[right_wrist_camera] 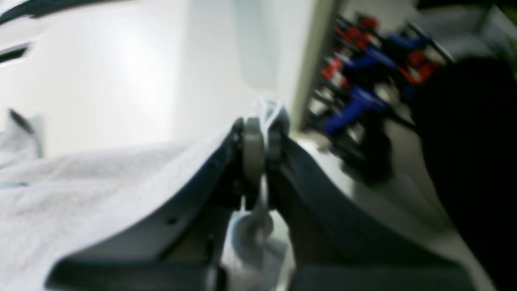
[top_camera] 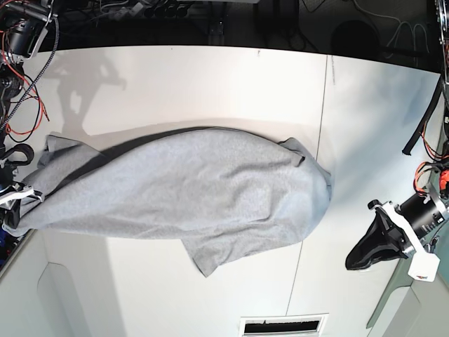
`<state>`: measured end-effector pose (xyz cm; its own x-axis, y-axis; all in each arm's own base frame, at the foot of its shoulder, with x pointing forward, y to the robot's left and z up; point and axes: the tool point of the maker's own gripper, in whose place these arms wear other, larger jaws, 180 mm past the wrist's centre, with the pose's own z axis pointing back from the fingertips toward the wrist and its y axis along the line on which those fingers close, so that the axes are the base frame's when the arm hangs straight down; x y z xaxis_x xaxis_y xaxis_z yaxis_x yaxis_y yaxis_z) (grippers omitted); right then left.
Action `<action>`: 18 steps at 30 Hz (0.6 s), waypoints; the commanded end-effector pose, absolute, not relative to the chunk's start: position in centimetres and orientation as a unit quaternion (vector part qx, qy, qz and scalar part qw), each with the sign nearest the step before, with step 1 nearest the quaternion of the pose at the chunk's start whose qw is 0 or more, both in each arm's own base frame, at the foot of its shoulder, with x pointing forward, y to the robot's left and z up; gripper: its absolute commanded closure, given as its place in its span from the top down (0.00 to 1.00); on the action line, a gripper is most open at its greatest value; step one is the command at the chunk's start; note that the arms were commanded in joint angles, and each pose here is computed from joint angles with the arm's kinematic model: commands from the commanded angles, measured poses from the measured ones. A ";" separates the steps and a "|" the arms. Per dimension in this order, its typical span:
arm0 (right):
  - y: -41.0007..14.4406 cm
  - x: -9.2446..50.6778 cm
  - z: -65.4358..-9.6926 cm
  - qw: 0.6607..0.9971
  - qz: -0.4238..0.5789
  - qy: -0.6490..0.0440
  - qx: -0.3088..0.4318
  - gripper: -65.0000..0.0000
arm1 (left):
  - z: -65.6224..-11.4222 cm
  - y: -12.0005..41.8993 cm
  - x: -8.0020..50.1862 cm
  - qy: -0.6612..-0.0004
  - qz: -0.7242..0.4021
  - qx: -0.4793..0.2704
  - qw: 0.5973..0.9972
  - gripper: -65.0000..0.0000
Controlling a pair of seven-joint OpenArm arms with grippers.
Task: Layout the t-shirt on the table in an organized manner, then fold the t-shirt properly
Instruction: 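Lift and pull the shirt apart, stretching it between both grippers, then regrasp the shirt ends with both grippers and stretch it taut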
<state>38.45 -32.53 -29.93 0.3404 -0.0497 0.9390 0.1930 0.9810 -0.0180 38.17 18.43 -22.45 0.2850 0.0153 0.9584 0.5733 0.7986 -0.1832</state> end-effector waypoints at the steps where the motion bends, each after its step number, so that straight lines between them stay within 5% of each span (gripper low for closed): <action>1: -33.9 38.8 -28.3 0.804 -0.087 -0.582 -0.083 0.00 | -21.1 18.3 38.3 -0.585 -0.186 -0.264 0.744 0.06; 3: -35.1 38.0 -29.7 0.821 -0.121 -0.548 -0.102 0.04 | -22.5 17.7 37.9 -0.575 -0.183 -0.267 0.752 0.23; 6: -36.2 36.7 -31.3 0.839 -0.155 -0.507 -0.123 0.45 | -24.7 16.5 37.0 -0.565 -0.174 -0.275 0.759 0.42; 8: -36.7 35.5 -32.6 0.848 -0.176 -0.483 -0.128 0.59 | -26.9 16.0 36.7 -0.551 -0.141 -0.276 0.775 0.45; 18: -35.9 28.9 -39.0 0.897 -0.164 -0.393 -0.119 0.59 | -34.7 14.0 34.4 -0.485 -0.057 -0.298 0.820 0.45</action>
<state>28.02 -35.01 -40.60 0.6726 -0.2231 0.7056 0.3859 0.9193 -0.0771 33.57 13.63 -36.34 0.5692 0.1784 0.8026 0.3650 0.8199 -0.4411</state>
